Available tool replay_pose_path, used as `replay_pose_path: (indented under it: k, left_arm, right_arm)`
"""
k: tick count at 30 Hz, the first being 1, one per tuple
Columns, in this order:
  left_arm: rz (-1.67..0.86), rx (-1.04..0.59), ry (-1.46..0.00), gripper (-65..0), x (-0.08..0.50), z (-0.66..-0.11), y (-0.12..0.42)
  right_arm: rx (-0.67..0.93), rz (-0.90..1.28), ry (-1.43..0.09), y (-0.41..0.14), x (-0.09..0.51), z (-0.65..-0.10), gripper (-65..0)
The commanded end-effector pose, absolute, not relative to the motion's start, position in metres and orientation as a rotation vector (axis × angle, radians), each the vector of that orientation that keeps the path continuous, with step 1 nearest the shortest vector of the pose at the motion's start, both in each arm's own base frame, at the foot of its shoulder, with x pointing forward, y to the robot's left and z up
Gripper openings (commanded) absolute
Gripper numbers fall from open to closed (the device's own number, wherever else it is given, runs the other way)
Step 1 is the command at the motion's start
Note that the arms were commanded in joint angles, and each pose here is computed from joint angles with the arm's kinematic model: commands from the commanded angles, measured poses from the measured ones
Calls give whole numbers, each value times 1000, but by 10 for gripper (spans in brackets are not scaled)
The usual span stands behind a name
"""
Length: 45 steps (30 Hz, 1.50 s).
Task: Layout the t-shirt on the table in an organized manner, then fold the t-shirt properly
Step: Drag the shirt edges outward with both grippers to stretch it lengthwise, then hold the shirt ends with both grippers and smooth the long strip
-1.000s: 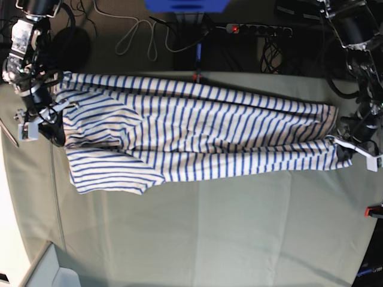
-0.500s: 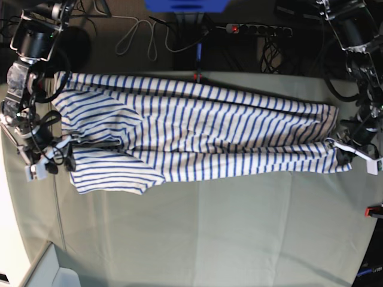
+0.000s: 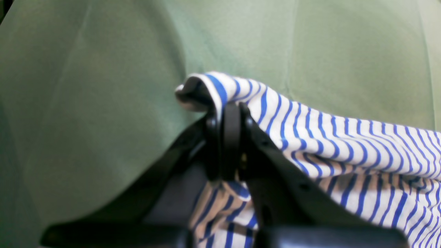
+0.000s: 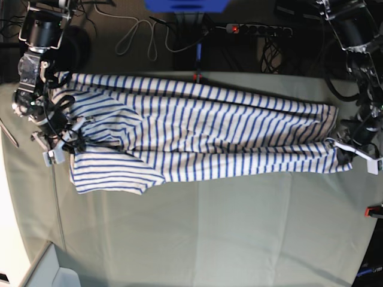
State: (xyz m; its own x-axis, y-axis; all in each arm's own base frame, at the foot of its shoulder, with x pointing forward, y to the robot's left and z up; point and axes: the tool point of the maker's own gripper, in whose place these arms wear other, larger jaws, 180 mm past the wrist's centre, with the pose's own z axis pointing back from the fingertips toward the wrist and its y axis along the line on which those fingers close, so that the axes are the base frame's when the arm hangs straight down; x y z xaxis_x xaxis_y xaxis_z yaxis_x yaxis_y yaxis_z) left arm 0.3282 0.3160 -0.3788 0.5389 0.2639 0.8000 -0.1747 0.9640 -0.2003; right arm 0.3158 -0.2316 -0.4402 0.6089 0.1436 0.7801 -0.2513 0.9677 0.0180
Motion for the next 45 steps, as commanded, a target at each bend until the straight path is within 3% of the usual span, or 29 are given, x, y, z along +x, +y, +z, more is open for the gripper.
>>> replay_pose_path:
  k: [1,12,19,25,33,45]
  left_arm:
    - [251,-89,-1029,-649,338,-360,323]
    - [247,-87,-1039,-649,340,-356,323]
    - [236,-75,-1053,-649,341,-349,326]
    - [205,-61,-1082,-649,342,-335,323]
    - [214,-62,-1034,-649,326,-353,322]
    - [247,-38,-1026,-649,314,-356,335]
  right_arm:
    - [131,236,-961,-235,331,-420,-650]
    - [53,303,-1047,-239,310,-382,-650]
    - [-12,180,-1099,-266,300,-366,-650]
    - [-30,123,-1054,-277,273,-381,-650]
    - [1,87,-990,-266,242,-404,-650]
    - [-29,132,-1024,-247,219,-377,-650]
